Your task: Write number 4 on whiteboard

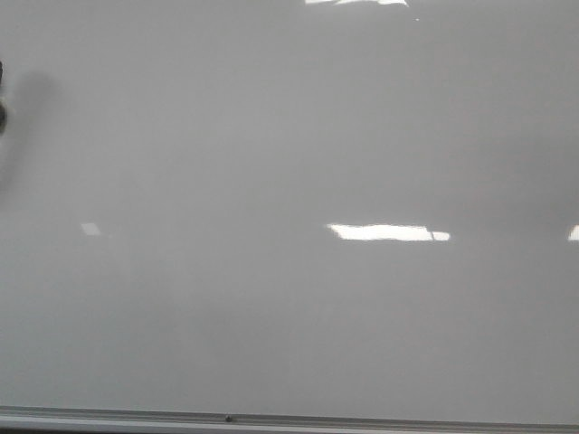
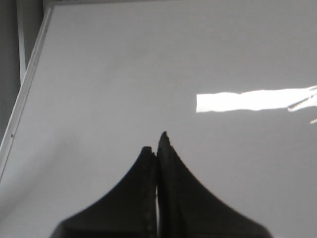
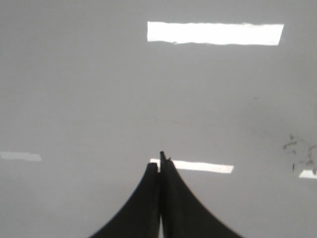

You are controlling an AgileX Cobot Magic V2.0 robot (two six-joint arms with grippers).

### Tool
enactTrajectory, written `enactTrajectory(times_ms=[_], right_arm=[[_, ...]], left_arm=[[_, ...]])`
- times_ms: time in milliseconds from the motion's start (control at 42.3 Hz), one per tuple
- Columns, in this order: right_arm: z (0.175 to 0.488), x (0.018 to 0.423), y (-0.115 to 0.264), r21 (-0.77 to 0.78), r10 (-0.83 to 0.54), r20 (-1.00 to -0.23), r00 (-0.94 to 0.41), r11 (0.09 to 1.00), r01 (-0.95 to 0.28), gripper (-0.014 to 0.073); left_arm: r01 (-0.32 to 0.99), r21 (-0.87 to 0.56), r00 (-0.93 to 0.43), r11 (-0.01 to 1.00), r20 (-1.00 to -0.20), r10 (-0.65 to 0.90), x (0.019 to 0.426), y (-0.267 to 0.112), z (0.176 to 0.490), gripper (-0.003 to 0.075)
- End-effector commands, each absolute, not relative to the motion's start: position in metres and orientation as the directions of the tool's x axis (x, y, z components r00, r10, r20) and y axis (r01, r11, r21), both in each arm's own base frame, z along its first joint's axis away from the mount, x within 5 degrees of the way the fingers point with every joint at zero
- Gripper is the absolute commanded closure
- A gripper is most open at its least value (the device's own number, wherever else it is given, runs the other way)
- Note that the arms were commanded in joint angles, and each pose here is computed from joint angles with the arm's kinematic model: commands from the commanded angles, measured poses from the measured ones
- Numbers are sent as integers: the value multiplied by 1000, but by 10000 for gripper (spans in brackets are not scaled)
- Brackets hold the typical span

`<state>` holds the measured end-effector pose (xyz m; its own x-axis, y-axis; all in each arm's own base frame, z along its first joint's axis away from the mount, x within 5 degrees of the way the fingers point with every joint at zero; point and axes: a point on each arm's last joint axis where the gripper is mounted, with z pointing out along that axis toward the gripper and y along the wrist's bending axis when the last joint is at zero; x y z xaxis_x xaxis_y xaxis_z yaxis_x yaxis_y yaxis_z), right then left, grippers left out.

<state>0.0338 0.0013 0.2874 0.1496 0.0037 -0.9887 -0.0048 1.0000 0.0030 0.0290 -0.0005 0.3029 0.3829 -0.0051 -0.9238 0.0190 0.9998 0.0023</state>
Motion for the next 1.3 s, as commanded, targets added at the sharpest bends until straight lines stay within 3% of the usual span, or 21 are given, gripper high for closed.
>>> enactTrajectory(times_ms=[0,165,354,756,1039,1181,1275], right_arm=[[326,30,1,3,4,-980,201,1000,-2,664],[357,40,2,2,3,-993,120,1000,-10,664],[371,64,2,3,3,-1000,-3,1000,-15,664],[346,119,1,12,7,-960,-278,1000,-17,664],[324,149,1,18,9,-895,-447,1000,-18,652],[321,153,1,19,9,-885,-466,1000,-17,495],[321,153,1,19,9,-885,-466,1000,-17,269]], left_arm=[[20,5,435,1000,-901,-4,18,0,344,741],[9,36,343,999,-939,30,20,0,383,741],[16,38,165,999,-986,34,41,-1,401,741],[30,37,-191,999,-981,42,93,-2,373,741],[31,37,-228,999,-973,43,113,-3,368,741],[35,29,-283,999,-958,37,123,-3,362,716],[36,28,-318,999,-947,38,132,-3,357,586]])
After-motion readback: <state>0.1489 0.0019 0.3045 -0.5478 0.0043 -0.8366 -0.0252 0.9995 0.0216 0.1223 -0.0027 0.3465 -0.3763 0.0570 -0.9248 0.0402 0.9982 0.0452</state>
